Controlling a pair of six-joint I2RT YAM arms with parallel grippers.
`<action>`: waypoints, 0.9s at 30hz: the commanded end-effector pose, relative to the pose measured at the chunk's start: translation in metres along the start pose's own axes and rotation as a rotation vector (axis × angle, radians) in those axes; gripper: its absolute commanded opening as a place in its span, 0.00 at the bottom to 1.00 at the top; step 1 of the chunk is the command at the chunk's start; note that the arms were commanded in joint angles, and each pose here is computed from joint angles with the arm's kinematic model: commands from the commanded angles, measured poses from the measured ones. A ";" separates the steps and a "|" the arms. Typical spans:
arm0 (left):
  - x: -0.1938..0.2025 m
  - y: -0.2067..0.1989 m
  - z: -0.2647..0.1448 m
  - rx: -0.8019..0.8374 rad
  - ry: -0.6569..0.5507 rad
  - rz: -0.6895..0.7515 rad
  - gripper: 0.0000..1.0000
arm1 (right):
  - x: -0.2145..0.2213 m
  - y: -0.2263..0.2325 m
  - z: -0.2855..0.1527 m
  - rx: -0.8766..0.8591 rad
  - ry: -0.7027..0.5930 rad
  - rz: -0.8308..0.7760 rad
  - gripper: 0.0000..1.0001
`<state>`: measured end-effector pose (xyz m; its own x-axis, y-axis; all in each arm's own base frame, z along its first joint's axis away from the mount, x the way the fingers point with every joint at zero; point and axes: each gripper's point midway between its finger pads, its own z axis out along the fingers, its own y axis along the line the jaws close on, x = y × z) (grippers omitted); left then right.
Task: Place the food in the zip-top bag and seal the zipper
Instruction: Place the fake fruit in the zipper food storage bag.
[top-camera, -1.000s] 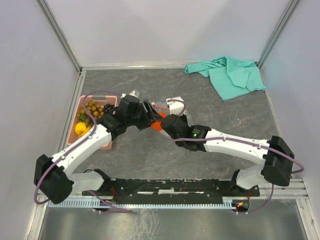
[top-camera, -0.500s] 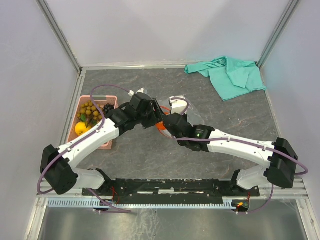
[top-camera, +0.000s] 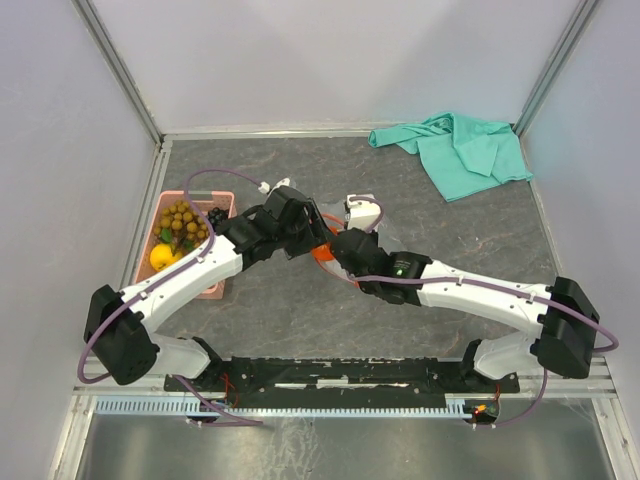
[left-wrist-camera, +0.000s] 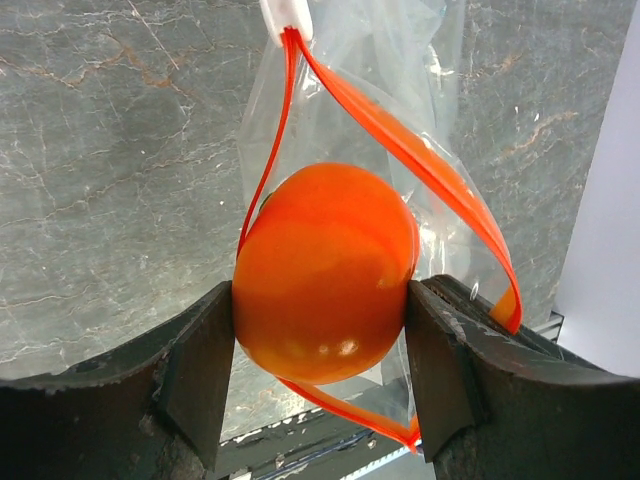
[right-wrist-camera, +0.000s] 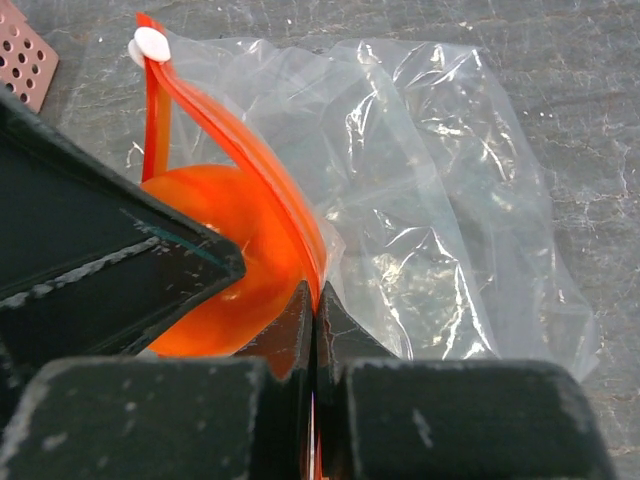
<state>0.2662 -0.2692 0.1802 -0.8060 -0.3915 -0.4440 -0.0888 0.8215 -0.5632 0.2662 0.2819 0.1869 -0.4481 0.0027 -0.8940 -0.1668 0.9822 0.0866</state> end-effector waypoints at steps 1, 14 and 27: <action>-0.014 -0.024 -0.008 0.060 -0.042 -0.057 0.64 | -0.010 -0.003 -0.001 -0.015 -0.017 0.112 0.01; -0.009 -0.026 0.004 0.065 -0.020 -0.073 0.77 | -0.008 -0.004 0.009 -0.055 0.029 0.185 0.01; -0.018 -0.009 -0.015 -0.010 -0.068 -0.015 0.81 | -0.013 -0.013 0.007 -0.055 0.022 0.202 0.01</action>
<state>0.2736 -0.2765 0.1810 -0.8033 -0.4133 -0.4288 -0.1177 0.8160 -0.5659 0.2766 0.2722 0.1710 -0.5400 0.1228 -0.8327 -0.1217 0.9675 0.2216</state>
